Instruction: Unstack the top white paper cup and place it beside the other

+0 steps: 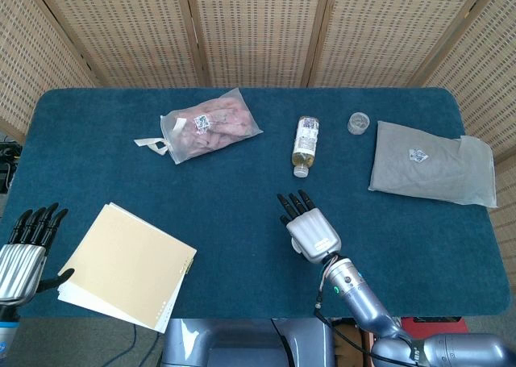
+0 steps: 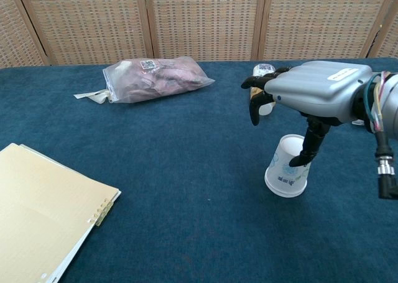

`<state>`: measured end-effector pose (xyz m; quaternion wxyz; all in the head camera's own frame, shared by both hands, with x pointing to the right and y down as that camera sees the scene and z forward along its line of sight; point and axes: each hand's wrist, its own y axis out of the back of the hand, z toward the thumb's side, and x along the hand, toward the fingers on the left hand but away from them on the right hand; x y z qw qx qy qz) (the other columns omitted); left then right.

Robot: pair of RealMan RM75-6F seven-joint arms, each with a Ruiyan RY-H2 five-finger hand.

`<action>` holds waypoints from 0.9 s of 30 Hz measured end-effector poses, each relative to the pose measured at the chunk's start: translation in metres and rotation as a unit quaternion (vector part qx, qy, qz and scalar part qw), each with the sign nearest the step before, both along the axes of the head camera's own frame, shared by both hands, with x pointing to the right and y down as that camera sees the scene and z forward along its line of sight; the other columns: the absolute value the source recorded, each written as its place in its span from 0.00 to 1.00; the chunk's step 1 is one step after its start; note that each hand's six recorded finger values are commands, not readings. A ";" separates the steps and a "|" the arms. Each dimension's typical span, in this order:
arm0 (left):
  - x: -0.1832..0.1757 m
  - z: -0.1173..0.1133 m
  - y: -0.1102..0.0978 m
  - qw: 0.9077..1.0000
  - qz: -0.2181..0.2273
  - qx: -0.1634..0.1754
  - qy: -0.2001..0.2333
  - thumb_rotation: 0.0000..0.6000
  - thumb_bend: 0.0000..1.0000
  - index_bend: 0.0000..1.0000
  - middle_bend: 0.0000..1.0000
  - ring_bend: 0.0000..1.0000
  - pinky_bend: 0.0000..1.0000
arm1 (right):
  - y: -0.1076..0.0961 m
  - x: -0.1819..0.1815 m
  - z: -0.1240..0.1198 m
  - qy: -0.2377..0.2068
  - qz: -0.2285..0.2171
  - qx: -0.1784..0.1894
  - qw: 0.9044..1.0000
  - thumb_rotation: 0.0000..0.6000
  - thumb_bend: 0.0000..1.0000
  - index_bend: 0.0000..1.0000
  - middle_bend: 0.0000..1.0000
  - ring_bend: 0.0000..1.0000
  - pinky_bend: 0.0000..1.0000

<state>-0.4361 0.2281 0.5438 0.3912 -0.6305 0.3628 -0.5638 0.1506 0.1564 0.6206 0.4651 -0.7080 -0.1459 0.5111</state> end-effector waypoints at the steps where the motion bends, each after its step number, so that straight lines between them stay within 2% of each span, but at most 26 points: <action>1: 0.000 0.000 0.000 1.000 0.000 0.000 0.000 1.00 0.15 0.00 0.00 0.00 0.00 | 0.000 0.001 0.000 0.004 0.000 0.000 1.000 1.00 0.14 0.30 0.00 0.00 0.00; 17: 0.004 0.001 0.001 1.000 0.006 -0.002 0.000 1.00 0.15 0.00 0.00 0.00 0.00 | -0.006 0.009 0.013 0.055 0.002 0.011 0.998 1.00 0.15 0.30 0.00 0.00 0.00; 27: 0.004 0.000 0.001 1.000 0.007 -0.002 0.004 1.00 0.15 0.00 0.00 0.00 0.00 | -0.005 0.010 0.015 0.070 0.002 0.012 0.997 1.00 0.15 0.30 0.01 0.00 0.00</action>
